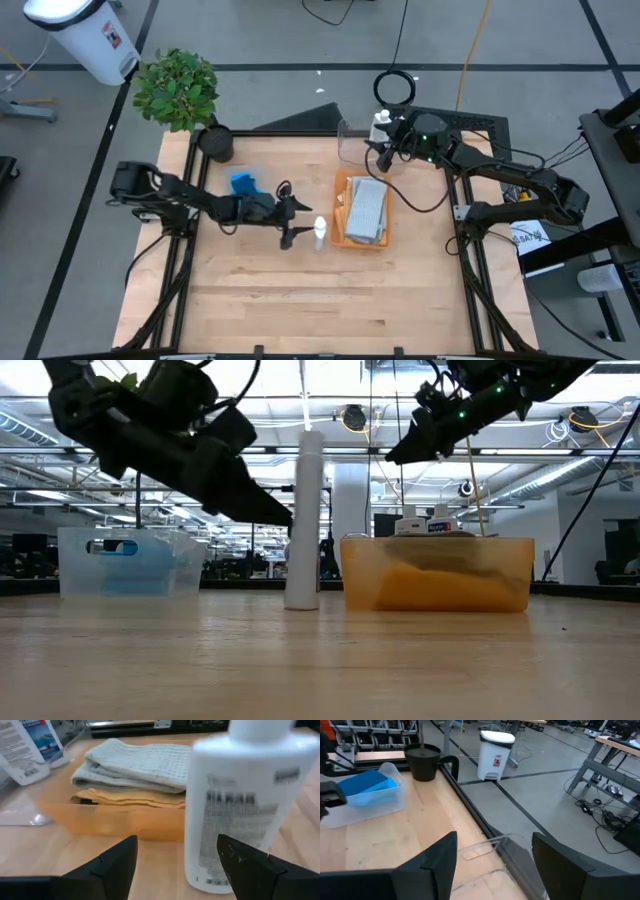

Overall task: Pick & Place Kitchen Items
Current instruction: Put the white plastic restorer bottle into the transparent bin

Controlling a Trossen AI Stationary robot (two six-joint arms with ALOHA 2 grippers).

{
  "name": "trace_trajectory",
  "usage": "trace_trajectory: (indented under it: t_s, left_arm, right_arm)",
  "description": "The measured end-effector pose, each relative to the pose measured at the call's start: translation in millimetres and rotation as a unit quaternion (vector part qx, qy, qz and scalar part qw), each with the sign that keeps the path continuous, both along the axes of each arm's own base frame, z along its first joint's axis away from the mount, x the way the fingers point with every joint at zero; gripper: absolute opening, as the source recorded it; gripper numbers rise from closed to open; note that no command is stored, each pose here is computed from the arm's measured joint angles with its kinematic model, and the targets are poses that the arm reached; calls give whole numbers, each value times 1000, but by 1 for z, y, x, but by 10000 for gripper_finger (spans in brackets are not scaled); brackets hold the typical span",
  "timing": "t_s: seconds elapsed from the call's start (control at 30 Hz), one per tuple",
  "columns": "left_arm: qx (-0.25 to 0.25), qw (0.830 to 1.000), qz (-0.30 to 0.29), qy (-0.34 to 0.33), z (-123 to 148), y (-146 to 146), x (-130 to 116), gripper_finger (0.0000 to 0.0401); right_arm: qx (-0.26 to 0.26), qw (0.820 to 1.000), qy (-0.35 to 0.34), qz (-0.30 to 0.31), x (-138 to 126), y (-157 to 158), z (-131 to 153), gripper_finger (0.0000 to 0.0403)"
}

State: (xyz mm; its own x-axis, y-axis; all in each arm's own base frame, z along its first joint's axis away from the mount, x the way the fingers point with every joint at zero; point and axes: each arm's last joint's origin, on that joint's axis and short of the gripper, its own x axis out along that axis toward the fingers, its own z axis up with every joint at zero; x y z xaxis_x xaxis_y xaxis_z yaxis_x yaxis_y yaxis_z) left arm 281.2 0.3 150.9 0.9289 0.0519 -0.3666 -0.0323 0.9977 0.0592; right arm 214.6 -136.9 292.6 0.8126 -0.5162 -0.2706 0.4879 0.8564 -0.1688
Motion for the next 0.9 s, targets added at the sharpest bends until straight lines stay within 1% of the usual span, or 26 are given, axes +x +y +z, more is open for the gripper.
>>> trace_trajectory:
  t_s: [0.07, 0.17, 0.23, 0.5, 0.7, 0.83, 0.9]
  left_arm:
    - [1, 1000, -12, 4, -2, 1, 5, 278]
    - [-13, 998, -59, 2, -1, 3, 8, 278]
    - [-19, 997, -75, -8, 3, 3, 11, 278]
    - [-35, 997, -70, -9, 5, 4, 9, 278]
    - [-67, 996, -63, -1, 4, 1, 9, 278]
    - [-68, 996, -65, 2, 5, -1, 8, 278]
    - [-66, 995, -66, 22, 10, -4, 9, 278]
  right_arm:
    - [-1, 1000, 0, 4, 1, 2, 0, 223]
    - [-1, 1000, 1, 9, 2, 4, 0, 220]
    - [-1, 1000, 1, 9, 2, 4, 0, 220]
    - [2, 1000, 3, 9, 2, 4, -1, 220]
    - [2, 1000, 3, 9, 2, 4, -1, 217]
    - [2, 1000, 3, 9, 2, 4, -1, 219]
    - [2, 1000, 3, 9, 2, 4, -1, 219]
